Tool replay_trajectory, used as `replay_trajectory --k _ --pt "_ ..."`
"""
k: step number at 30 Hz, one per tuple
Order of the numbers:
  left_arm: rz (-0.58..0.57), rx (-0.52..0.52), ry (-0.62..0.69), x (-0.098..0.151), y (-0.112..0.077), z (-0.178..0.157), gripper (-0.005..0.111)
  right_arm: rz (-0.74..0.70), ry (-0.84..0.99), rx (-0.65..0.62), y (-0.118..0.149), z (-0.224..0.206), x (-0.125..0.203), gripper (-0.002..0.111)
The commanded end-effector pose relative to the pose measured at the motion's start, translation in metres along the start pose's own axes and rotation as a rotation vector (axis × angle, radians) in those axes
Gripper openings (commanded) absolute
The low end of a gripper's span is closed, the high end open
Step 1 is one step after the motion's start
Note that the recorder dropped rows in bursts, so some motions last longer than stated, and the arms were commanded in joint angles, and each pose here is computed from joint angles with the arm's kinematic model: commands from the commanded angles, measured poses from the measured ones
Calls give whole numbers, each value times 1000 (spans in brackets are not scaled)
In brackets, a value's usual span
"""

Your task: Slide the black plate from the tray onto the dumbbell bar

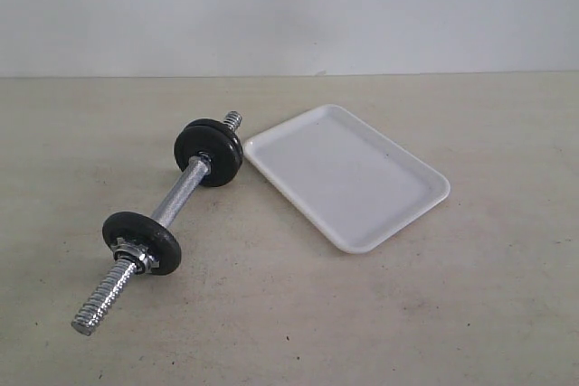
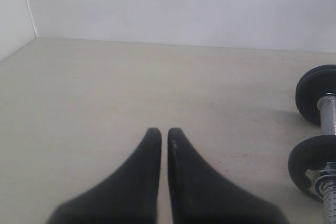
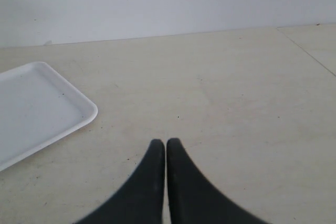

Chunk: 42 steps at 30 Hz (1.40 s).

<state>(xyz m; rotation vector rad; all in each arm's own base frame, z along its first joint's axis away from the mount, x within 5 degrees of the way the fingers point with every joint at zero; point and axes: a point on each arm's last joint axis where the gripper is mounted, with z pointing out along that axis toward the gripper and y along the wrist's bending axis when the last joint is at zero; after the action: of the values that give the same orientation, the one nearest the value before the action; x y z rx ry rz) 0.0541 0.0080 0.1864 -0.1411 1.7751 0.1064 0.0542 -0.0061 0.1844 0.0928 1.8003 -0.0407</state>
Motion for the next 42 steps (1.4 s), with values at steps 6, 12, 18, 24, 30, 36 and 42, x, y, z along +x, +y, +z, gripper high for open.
replay_trajectory --k 6,12,18,24,30,36,42 --pt "-17 0 -11 -1 0 0 4 -8 -11 -4 0 0 -1 0" --pt "-17 0 -11 -1 0 0 4 -8 -11 -4 0 0 -1 0" --pt "-17 0 -11 -1 0 0 4 -8 -11 -4 0 0 -1 0" --pt "-15 -1 -11 -1 0 0 4 -8 -11 -4 0 0 -1 0" --pt "-15 -1 -11 -1 0 0 4 -8 -11 -4 0 0 -1 0" --pt "-15 -1 -11 -1 0 0 4 -8 9 0 0 0 1 0" --pt "-15 -1 -11 -1 0 0 4 -8 9 0 0 0 1 0"
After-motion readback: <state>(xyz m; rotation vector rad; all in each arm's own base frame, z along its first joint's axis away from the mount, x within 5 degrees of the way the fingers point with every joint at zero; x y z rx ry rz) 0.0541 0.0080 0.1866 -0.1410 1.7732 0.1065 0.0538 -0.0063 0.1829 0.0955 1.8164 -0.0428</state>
